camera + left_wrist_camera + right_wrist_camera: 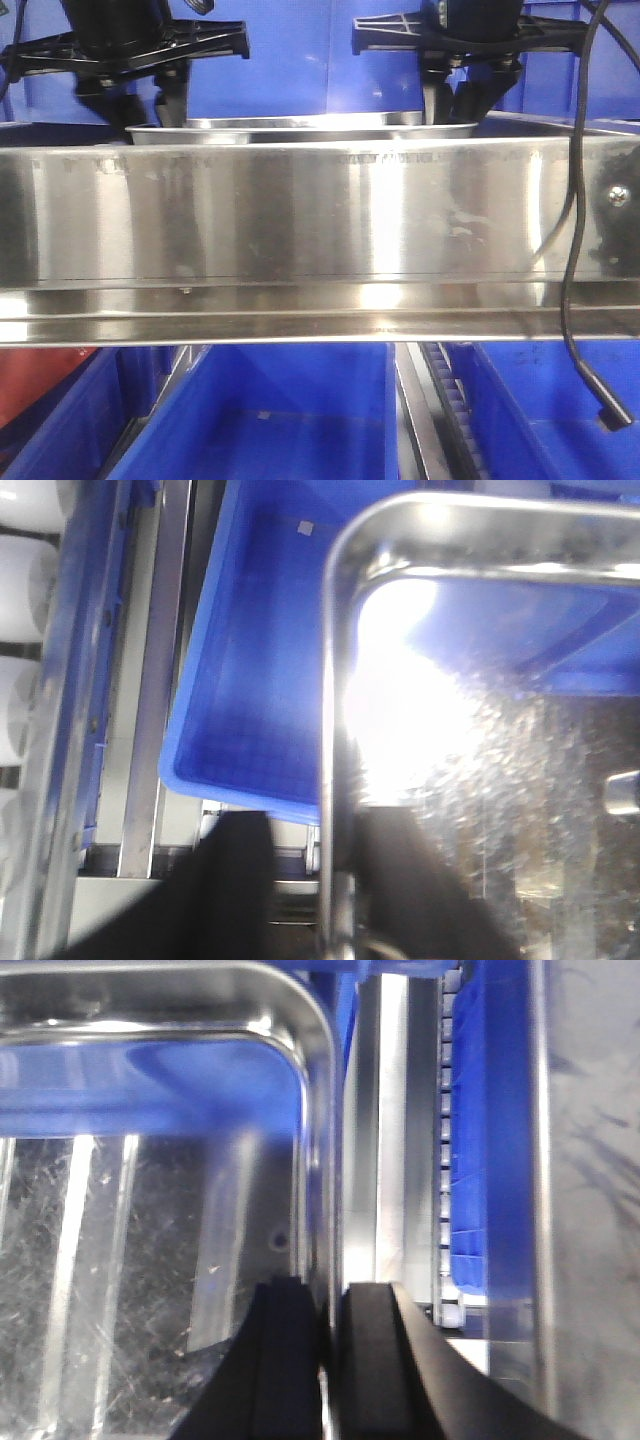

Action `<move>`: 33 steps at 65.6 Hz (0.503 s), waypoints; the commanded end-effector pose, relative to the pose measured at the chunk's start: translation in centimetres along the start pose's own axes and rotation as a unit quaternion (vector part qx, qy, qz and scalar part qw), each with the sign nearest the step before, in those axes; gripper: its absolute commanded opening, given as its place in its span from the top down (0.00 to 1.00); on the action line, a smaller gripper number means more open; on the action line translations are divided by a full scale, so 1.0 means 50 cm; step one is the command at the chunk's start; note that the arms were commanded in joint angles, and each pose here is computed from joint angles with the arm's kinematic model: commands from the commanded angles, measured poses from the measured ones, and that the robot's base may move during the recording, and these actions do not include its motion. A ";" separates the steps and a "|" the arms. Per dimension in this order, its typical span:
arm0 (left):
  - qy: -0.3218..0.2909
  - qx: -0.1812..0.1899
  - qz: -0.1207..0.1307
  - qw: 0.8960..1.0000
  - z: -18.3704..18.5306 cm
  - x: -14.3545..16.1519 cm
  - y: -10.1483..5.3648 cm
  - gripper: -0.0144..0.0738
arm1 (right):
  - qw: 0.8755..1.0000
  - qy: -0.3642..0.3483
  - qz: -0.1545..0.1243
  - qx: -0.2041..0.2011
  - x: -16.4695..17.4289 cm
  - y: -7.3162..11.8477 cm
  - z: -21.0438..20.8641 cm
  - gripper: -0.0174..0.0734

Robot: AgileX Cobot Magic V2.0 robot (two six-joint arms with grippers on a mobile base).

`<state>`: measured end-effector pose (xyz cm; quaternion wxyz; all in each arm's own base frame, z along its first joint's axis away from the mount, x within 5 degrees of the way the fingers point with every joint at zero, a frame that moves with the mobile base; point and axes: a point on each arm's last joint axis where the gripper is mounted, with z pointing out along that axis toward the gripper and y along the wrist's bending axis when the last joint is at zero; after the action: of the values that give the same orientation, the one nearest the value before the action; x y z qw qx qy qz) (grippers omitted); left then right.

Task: Stack silver trays without gaps
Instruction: 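Lift the silver tray with both grippers and pull it off the shelf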

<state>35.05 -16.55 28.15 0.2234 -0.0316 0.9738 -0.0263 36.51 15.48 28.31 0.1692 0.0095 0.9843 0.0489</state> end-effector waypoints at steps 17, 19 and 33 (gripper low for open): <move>-0.005 0.005 -0.001 1.000 -0.023 0.001 -0.001 0.84 | 1.000 -0.018 0.005 -0.002 -0.002 -0.002 -0.026 0.82; -0.009 0.008 -0.001 1.000 -0.031 0.001 -0.001 0.84 | 1.000 -0.023 0.014 -0.005 -0.002 -0.003 -0.035 0.82; -0.070 0.023 -0.001 0.997 -0.129 0.001 0.009 0.84 | 0.994 -0.101 0.031 -0.035 0.004 -0.014 -0.150 0.82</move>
<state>33.44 -16.24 31.27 0.2532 -0.0328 0.9658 -0.0450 34.95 14.81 32.04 0.2126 0.0351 0.9736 0.0749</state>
